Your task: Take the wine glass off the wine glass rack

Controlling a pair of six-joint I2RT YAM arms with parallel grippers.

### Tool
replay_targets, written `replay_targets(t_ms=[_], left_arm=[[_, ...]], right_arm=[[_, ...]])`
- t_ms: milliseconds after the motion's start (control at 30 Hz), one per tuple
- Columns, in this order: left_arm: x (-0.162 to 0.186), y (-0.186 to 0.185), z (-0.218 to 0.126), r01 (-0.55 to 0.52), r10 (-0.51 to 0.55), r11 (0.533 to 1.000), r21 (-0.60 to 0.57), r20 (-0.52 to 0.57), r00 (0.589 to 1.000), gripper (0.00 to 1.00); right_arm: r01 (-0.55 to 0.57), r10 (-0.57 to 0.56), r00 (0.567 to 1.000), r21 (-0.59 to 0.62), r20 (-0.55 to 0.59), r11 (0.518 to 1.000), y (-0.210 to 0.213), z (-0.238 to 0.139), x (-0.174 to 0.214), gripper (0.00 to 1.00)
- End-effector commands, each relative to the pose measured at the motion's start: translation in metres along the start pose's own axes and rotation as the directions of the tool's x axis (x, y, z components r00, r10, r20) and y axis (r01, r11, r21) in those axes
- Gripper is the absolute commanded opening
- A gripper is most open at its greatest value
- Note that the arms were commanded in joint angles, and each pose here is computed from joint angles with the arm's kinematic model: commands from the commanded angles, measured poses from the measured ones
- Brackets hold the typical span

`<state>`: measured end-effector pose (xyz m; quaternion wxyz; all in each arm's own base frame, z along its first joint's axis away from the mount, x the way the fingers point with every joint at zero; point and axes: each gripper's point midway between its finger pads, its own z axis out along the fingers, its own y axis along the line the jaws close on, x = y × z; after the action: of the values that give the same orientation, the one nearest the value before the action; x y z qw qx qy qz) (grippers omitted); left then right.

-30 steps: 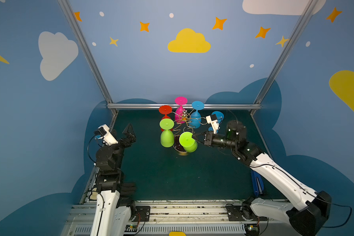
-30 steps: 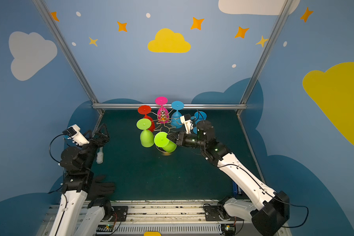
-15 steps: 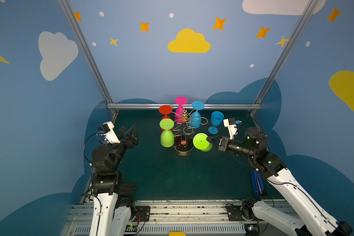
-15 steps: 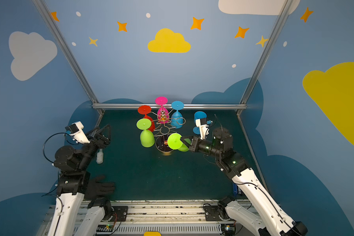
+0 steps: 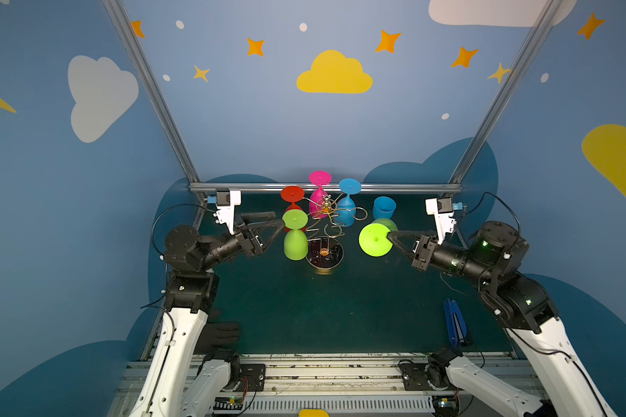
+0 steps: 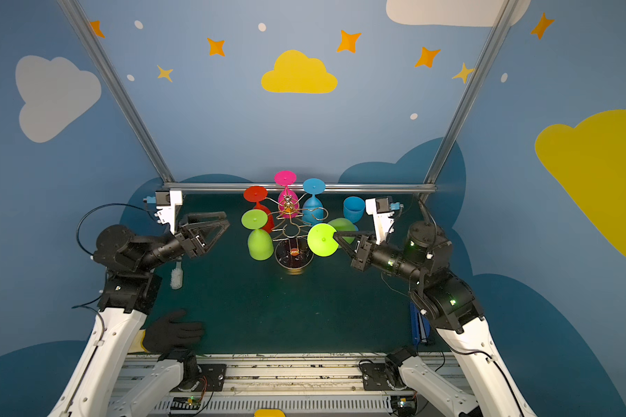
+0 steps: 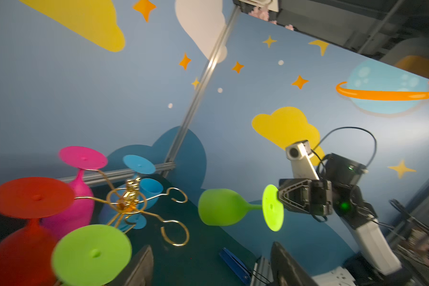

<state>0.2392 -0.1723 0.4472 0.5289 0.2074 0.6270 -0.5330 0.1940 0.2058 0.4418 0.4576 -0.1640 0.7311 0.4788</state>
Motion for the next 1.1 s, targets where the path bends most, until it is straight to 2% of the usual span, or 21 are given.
replay_targets(t_ms=[0, 300, 500, 800, 1067], left_arm=[[0.005, -0.033, 0.018, -0.082, 0.089, 0.987, 0.141, -0.043, 0.995, 0.73], [0.015, -0.056, 0.063, -0.079, 0.108, 0.962, 0.262, -0.097, 0.989, 0.72], [0.020, -0.061, 0.085, -0.057, 0.097, 0.953, 0.297, -0.120, 0.988, 0.71], [0.033, -0.070, 0.102, -0.013, 0.077, 0.938, 0.346, -0.172, 0.982, 0.67], [0.039, -0.076, 0.106, 0.017, 0.064, 0.931, 0.365, -0.209, 0.976, 0.59]], right_arm=[[0.054, -0.054, 0.999, -0.048, 0.001, 0.997, 0.012, 0.000, -0.007, 0.00], [0.090, -0.088, 0.996, -0.152, 0.020, 0.984, 0.037, 0.004, -0.025, 0.00], [0.082, -0.080, 0.997, -0.210, 0.017, 0.974, 0.046, 0.014, -0.027, 0.00], [0.083, -0.082, 0.997, -0.256, 0.011, 0.963, 0.053, 0.029, -0.026, 0.00], [0.081, -0.086, 0.996, -0.262, -0.005, 0.962, 0.052, 0.047, -0.023, 0.00]])
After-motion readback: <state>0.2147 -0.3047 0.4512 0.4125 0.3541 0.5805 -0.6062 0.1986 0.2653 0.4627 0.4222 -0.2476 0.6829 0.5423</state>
